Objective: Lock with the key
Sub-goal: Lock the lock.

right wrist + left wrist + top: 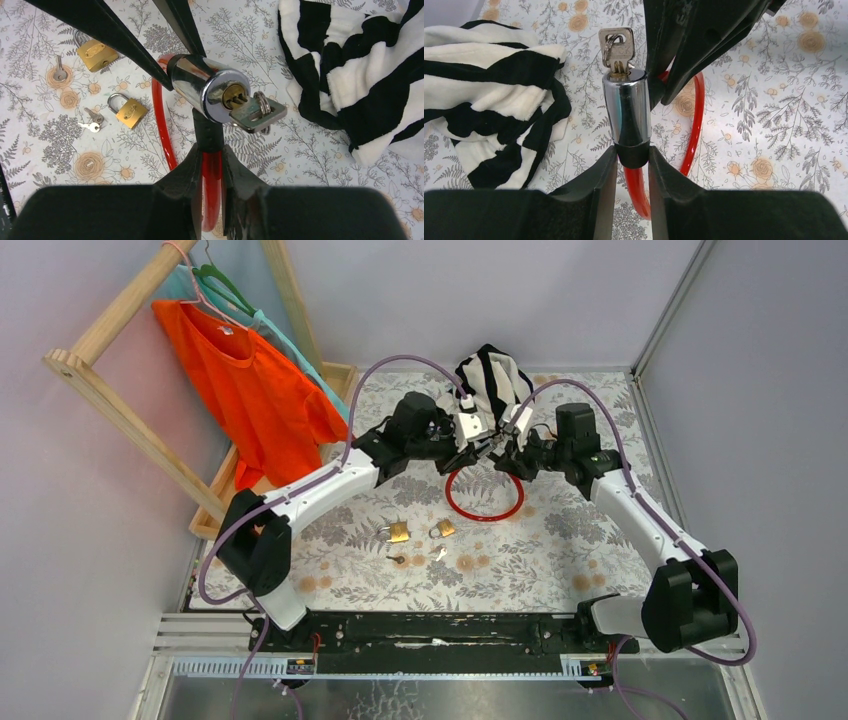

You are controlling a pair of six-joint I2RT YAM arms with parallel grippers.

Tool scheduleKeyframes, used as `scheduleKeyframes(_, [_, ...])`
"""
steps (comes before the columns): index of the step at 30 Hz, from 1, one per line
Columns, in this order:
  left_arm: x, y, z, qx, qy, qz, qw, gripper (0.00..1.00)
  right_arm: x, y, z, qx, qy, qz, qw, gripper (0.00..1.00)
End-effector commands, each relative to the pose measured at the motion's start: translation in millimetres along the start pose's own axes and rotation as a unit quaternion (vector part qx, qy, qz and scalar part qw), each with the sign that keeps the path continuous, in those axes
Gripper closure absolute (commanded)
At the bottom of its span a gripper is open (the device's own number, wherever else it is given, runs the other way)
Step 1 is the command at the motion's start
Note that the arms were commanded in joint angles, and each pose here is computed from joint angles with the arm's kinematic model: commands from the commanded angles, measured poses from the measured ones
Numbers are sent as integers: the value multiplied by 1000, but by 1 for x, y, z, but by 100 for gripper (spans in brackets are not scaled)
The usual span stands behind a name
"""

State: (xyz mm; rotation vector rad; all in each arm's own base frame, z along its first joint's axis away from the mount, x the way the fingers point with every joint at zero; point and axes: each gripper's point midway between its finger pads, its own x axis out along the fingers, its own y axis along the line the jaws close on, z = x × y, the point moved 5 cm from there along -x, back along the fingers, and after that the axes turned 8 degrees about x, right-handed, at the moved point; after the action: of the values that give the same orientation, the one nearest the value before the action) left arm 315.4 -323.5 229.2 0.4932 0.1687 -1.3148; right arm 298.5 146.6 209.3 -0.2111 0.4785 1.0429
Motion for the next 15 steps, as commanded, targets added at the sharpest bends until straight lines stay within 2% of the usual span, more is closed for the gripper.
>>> scheduleKeyframes(1, [10, -41, 10, 23, -24, -76, 997, 99, -3, -5, 43, -89, -96, -14, 991, 92])
scheduleKeyframes(9, [14, -52, -2, 30, 7, -74, 997, 100, -5, 5, 33, -80, -75, 12, 994, 90])
scheduleKeyframes(15, [11, -52, -5, 28, 19, -69, 997, 100, -4, 1, 24, -41, -45, -5, 998, 83])
